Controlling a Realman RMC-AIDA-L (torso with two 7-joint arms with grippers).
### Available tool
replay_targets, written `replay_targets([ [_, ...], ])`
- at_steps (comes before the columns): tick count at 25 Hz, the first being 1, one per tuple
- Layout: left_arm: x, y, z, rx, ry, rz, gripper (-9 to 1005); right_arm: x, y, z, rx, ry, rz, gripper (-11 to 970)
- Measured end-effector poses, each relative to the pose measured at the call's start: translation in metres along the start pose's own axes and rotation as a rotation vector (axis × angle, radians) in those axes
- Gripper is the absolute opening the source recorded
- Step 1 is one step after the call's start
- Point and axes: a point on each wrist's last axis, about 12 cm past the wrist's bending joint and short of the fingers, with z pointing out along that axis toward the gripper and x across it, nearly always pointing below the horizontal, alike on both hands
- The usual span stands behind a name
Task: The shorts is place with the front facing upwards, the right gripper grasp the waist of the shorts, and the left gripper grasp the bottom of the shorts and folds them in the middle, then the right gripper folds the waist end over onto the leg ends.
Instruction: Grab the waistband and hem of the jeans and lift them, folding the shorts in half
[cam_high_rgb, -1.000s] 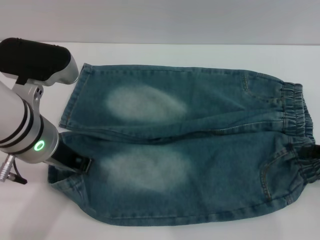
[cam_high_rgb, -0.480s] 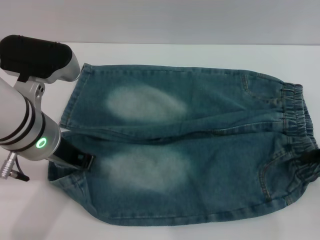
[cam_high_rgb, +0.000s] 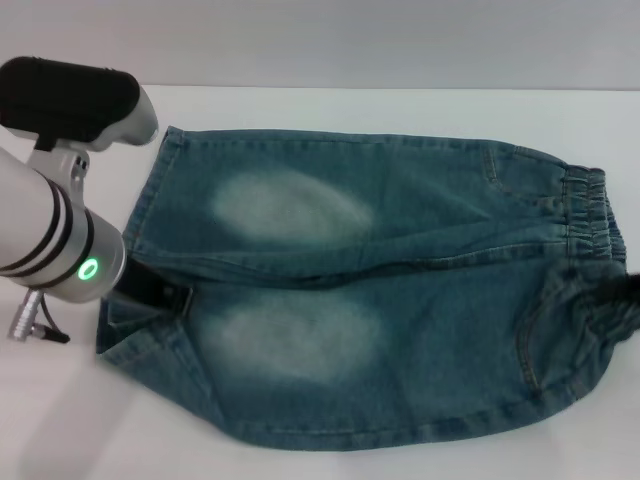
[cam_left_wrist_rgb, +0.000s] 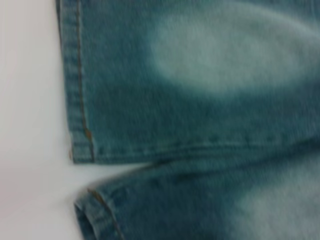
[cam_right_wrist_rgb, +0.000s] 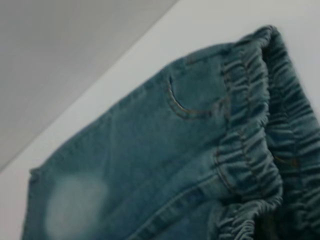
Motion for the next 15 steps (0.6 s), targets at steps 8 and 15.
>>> replay_targets([
  [8,-0.015,0.015,-0.001,-0.004,-0.132,-0.021,1,-0.015,0.001,-0.012,-0.075,-0.108,0.029,8],
  [15,-0.031,0.039,-0.007,-0.024,-0.277,-0.068,1,-0.033,0.0,-0.015,-0.113,-0.233,0.076,7],
])
